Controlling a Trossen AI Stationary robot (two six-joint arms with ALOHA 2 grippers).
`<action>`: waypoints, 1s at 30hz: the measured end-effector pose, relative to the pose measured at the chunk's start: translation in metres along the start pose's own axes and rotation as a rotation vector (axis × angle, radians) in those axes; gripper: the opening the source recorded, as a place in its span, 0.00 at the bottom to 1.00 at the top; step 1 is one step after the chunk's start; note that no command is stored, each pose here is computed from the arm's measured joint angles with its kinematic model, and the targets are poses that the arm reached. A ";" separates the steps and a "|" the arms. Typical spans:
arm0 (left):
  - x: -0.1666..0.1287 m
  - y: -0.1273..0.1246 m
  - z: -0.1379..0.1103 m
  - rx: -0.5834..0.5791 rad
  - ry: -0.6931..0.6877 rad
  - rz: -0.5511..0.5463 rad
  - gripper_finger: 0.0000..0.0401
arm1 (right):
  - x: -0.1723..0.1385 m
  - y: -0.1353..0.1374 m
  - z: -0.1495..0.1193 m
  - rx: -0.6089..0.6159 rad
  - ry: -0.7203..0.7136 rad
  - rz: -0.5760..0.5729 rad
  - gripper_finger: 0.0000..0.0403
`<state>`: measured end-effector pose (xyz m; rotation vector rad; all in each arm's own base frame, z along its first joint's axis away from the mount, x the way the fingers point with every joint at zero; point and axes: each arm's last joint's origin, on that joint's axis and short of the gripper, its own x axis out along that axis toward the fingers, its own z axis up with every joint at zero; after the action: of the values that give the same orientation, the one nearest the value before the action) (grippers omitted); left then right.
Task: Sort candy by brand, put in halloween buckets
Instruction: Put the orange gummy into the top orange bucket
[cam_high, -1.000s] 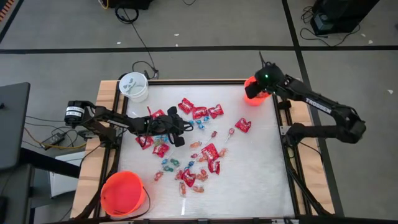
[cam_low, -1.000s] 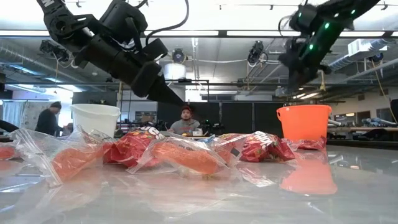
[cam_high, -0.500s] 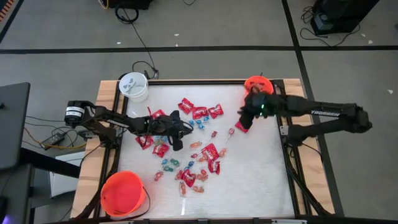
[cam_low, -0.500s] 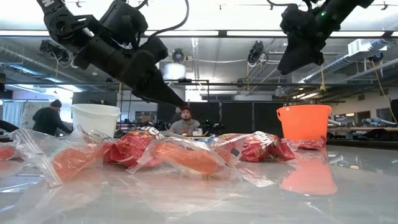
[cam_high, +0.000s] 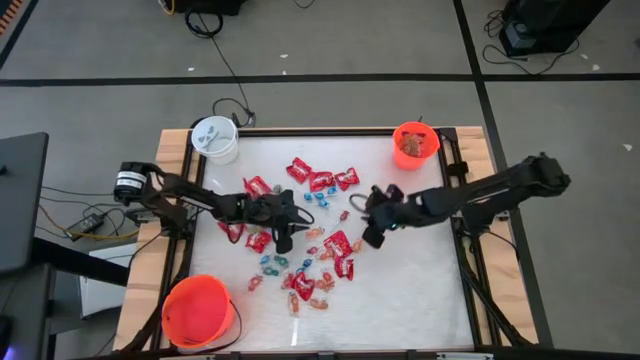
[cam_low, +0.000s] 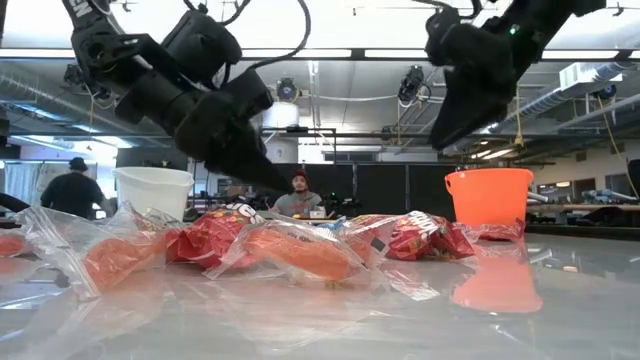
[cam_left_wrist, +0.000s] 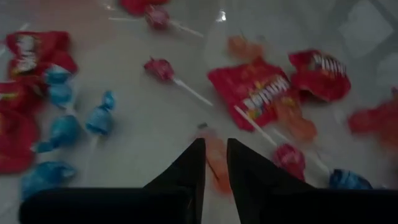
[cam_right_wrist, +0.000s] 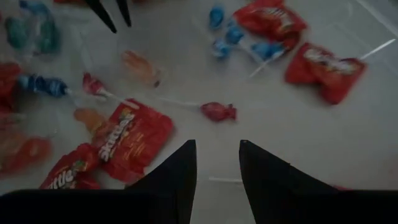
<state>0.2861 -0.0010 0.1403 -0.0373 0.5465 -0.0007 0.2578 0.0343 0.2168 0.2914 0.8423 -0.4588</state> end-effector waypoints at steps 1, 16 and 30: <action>0.002 0.000 -0.002 0.000 0.010 -0.009 0.21 | 0.005 0.003 -0.002 -0.001 0.004 -0.002 0.33; 0.022 -0.004 -0.021 0.019 0.036 -0.129 0.46 | 0.045 0.015 -0.020 0.061 0.087 -0.088 0.33; 0.031 0.000 -0.024 0.032 0.009 0.002 0.46 | 0.061 0.018 -0.022 0.041 0.009 -0.181 0.33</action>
<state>0.2998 -0.0024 0.1037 -0.0054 0.5558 -0.0080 0.2876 0.0421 0.1574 0.2562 0.8725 -0.6441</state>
